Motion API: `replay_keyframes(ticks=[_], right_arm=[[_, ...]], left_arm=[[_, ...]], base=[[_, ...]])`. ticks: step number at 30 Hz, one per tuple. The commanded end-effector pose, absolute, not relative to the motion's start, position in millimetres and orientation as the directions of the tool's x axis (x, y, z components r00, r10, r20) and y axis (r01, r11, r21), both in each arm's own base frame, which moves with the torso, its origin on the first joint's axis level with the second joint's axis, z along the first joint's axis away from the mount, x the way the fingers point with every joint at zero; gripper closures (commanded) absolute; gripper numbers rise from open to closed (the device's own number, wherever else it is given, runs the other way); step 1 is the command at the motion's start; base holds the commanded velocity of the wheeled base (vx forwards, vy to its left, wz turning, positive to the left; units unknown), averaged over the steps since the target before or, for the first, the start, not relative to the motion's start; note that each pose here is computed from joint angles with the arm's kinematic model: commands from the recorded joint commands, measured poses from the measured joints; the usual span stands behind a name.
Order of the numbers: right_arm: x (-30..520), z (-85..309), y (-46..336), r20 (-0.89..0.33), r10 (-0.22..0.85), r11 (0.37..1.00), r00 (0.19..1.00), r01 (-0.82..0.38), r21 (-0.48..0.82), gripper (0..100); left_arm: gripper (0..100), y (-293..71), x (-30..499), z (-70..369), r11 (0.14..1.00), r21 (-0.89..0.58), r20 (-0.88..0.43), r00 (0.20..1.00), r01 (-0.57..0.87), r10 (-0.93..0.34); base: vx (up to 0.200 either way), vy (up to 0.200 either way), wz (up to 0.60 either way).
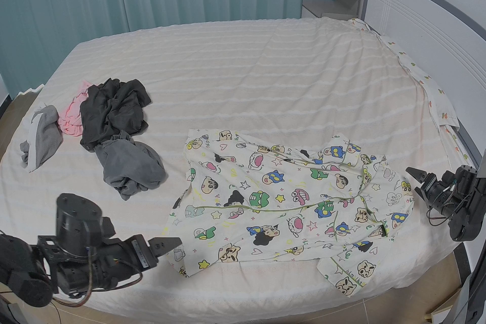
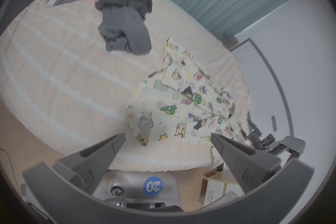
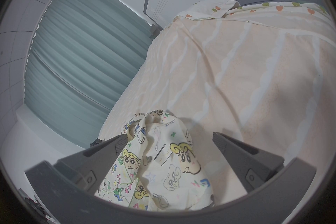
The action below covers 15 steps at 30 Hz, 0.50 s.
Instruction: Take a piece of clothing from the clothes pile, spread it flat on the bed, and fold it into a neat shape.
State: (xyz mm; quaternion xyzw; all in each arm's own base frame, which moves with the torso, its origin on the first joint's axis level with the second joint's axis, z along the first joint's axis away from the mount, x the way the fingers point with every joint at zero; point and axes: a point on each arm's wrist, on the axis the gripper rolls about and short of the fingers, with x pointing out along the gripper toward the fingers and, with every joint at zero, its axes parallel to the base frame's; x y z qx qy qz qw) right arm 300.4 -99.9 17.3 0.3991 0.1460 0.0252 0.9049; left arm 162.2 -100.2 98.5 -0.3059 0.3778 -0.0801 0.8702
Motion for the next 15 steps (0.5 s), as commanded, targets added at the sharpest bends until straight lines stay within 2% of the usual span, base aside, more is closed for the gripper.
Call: replay_keyframes(ticks=[1, 7, 15], right_arm=[[293, 19, -87, -0.244, 0.206, 0.668, 0.948, 0.046, 0.743, 0], [293, 17, -81, -0.253, 0.226, 0.666, 0.941, 0.04, 0.745, 0], [292, 15, -77, -0.26, 0.24, 0.664, 0.935, 0.037, 0.746, 0]], left_arm=[[0, -139, 199, 38, 0.853, -0.473, -0.791, 0.532, -0.219, -0.302], [0, -154, 223, 33, 0.802, -0.523, -0.776, 0.55, -0.289, -0.309], [0, -155, 229, 32, 0.788, -0.547, -0.754, 0.576, -0.283, -0.316]], base=[[0.0, 0.0, 0.0], [0.0, 0.0, 0.0], [0.0, 0.0, 0.0]])
